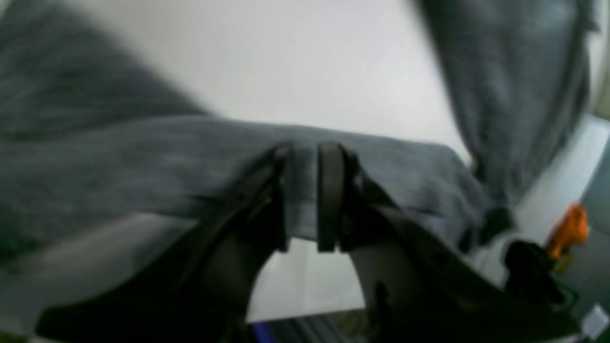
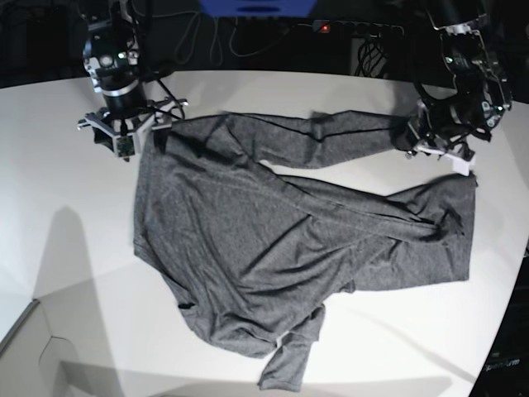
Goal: Layout the t-shirt on the table in an organized manner, then fold the t-shirt properly
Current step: 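Grasp shoulder with right gripper, sleeve cuff with left, and pull apart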
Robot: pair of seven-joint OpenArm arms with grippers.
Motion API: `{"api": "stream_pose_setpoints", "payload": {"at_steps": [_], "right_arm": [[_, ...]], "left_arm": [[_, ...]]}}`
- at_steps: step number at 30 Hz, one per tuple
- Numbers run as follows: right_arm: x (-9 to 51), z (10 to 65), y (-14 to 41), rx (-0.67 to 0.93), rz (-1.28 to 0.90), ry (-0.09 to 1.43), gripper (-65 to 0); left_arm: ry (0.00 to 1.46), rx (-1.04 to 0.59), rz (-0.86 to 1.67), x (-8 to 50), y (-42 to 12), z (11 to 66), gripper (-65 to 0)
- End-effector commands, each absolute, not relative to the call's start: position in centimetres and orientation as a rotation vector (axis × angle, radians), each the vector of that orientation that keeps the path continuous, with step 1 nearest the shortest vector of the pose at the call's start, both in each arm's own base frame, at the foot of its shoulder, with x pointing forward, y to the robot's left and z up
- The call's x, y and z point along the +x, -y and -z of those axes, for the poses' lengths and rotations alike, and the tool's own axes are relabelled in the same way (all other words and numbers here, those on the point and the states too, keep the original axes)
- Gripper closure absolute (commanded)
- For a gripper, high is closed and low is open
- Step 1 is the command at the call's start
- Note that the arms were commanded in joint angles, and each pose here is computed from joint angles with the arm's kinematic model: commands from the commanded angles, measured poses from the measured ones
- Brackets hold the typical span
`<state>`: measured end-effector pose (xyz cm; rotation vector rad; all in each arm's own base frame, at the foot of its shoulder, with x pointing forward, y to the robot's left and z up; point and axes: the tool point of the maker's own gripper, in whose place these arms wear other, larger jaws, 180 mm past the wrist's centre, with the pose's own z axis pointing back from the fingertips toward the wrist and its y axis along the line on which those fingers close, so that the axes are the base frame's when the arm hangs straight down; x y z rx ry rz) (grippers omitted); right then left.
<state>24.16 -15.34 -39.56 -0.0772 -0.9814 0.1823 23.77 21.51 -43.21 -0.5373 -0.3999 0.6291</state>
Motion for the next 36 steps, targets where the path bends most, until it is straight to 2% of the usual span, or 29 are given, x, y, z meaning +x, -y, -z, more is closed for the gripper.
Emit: {"api": "stream_pose_setpoints", "payload": {"at_steps": [1,10,16,25,31,36], "right_arm": [[24.8,38.4,14.8,-0.068,-0.182,1.031,-38.3],[24.3,39.1,10.8,0.022,-0.24,1.017,-38.3],[22.9,42.9,10.2,0.036,-0.222,0.917,-38.2],[20.5,45.3,11.6,0.017,-0.241,0.882,-38.1],[16.6,46.2,13.1,0.0,-0.283,0.806,-38.1],[14.7,46.1,12.8,0.019,-0.283,0.818,-38.1]], "left_arm": [[0.404,-0.487,-0.632,23.8,-22.9,43.5,-8.8],[0.356,-0.364,-0.7,21.1,-28.1,46.2,-8.8],[0.368,-0.319,-0.699,20.5,-30.2,45.7,-8.8],[0.347,-0.319,-0.697,19.7,-30.0,46.0,-8.7],[0.428,-0.313,-0.62,20.9,-29.2,43.3,-8.7],[0.478,-0.308,-0.577,21.7,-28.9,41.7,-8.7]]}}
